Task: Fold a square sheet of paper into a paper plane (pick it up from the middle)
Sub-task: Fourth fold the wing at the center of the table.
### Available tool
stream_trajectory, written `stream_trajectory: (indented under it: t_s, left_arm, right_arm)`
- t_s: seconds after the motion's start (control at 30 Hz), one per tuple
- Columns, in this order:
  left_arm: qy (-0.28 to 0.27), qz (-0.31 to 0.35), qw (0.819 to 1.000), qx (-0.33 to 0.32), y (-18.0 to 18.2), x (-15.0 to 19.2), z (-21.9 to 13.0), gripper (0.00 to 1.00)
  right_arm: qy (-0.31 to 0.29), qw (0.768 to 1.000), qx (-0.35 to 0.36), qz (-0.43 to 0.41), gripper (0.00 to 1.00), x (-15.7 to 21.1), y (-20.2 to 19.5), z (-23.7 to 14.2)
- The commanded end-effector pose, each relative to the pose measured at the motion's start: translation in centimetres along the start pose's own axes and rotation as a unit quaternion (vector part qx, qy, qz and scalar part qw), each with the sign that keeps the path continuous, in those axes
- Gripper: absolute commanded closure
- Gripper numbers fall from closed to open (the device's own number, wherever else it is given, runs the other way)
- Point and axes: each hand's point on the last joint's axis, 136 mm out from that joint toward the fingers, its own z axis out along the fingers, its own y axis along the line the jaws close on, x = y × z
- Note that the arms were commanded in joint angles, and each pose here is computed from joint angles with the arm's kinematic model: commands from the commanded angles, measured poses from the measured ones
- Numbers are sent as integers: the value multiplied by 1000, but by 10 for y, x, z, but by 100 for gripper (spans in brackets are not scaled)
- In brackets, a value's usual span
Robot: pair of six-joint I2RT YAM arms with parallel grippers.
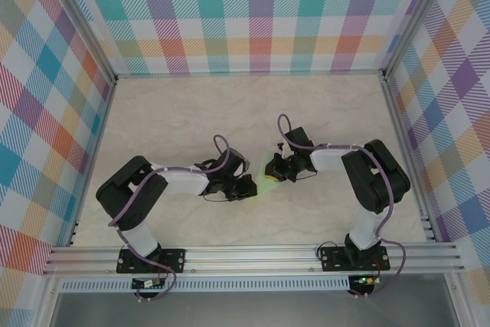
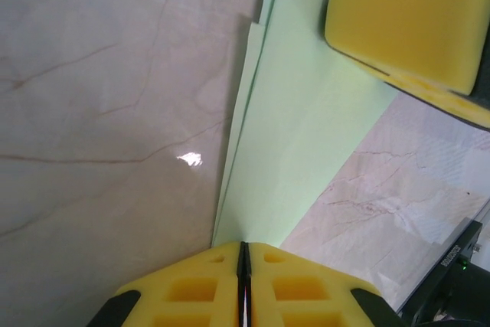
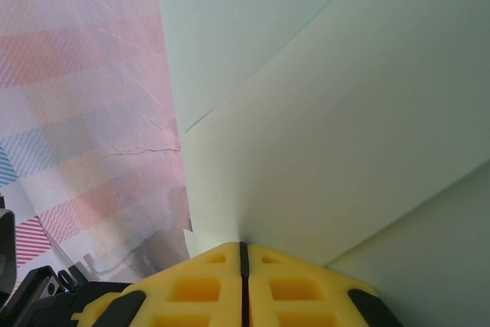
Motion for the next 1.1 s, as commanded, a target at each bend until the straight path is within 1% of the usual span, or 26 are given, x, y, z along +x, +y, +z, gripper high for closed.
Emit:
stream_trajectory:
  t_s: [0.0, 0.43, 0.7, 0.8, 0.93, 1.0, 1.07]
  left_arm:
    - [58, -33, 995, -78, 47, 42, -1, 89]
    - [82, -9, 993, -88, 49, 59, -9, 89]
    - [88, 7, 991, -97, 47, 62, -15, 89]
    - [69, 23, 993, -94, 37, 52, -22, 90]
    - [2, 53, 998, -47, -3, 20, -41, 90]
    - [-28, 67, 997, -33, -19, 4, -48, 89]
    - [-47, 75, 996, -26, -29, -9, -50, 89]
  right_arm:
    - [8, 996, 89, 29, 92, 11, -50, 14]
    - [11, 993, 112, 47, 92, 11, -59, 15]
    - [13, 992, 115, 52, 92, 11, -60, 16]
    - [15, 992, 115, 52, 92, 11, -60, 17]
    - [17, 992, 115, 53, 92, 12, -60, 17]
    - [17, 992, 115, 52, 92, 11, -59, 17]
    - [18, 992, 114, 53, 92, 11, -59, 18]
